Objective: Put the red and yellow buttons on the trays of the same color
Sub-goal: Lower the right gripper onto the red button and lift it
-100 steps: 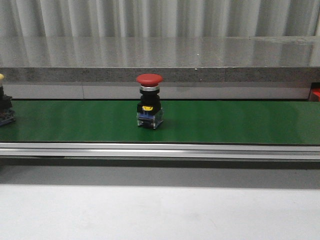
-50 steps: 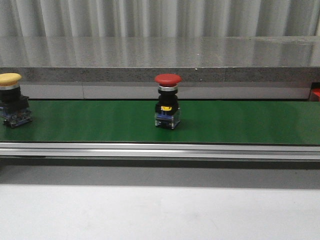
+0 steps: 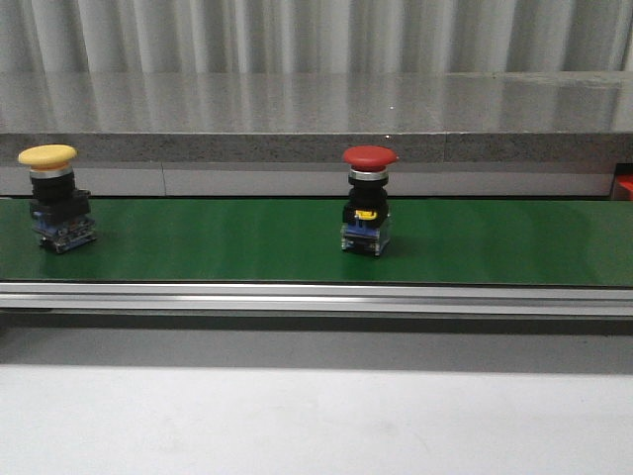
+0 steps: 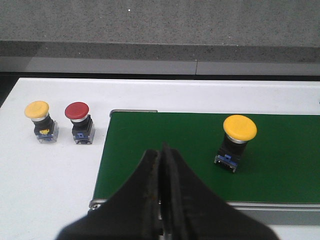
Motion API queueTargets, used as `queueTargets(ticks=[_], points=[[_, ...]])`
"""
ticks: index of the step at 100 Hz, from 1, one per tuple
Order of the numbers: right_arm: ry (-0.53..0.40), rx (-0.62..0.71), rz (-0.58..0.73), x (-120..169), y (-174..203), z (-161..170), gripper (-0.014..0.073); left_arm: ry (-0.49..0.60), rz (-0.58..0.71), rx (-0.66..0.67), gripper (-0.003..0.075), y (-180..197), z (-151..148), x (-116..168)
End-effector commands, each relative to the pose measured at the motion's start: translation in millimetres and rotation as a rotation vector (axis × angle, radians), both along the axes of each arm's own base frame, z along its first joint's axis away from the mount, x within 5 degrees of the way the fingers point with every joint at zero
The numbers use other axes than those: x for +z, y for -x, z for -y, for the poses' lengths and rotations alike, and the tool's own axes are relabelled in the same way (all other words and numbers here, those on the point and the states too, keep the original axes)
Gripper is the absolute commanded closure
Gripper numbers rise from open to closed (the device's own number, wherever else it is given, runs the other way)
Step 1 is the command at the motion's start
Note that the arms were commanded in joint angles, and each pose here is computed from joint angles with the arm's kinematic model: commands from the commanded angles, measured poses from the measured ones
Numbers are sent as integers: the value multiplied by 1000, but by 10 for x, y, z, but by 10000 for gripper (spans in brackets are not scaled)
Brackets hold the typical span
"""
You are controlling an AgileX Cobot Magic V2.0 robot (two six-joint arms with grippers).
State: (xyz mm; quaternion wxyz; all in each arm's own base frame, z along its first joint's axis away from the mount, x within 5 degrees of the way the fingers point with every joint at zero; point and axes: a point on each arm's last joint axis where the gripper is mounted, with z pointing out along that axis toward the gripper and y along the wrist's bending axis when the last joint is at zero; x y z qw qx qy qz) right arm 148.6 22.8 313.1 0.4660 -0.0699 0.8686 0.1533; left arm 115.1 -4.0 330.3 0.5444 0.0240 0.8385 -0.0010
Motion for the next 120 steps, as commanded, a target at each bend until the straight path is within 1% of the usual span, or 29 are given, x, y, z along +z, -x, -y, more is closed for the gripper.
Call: queueTargets(ticks=[1,24,46,71,84,89,96,103,105,107,108,113,116,120], points=[[-7,61,58,114,-203,-62,-31,11,108,-12,741,-17,15,161],[54,188,3,-29,-638,-302,-31,11,108,-12,741,-17,15,161],[116,293,-19,-177,-957,-598,-31,11,108,-12,741,-17,15,161],[176,336,-48,-364,-1290,-823,-31,11,108,-12,741,-17,15,161],[186,326,-54,-435,-1440,-871,-20,11,108,-12,741,-17,15,161],[190,321,-57,-462,-1495,-880,6,11,108,-12,741,-17,15,161],[195,310,-55,-492,-1561,-889,87,11,108,-12,741,-17,15,161],[196,306,-52,-498,-1596,-895,223,11,108,-12,741,-17,15,161],[196,306,-51,-493,-1600,-897,286,11,108,-12,741,-17,15,161],[195,307,-51,-488,-1600,-899,318,11,108,-12,741,-17,15,161],[195,308,-50,-484,-1602,-900,347,11,108,-12,741,-17,15,161],[192,315,-48,-451,-1602,-897,427,11,108,-12,741,-17,15,161],[188,317,-47,-423,-1606,-887,450,11,108,-12,741,-17,15,161],[181,318,-42,-360,-1614,-862,454,11,108,-12,741,-17,15,161]])
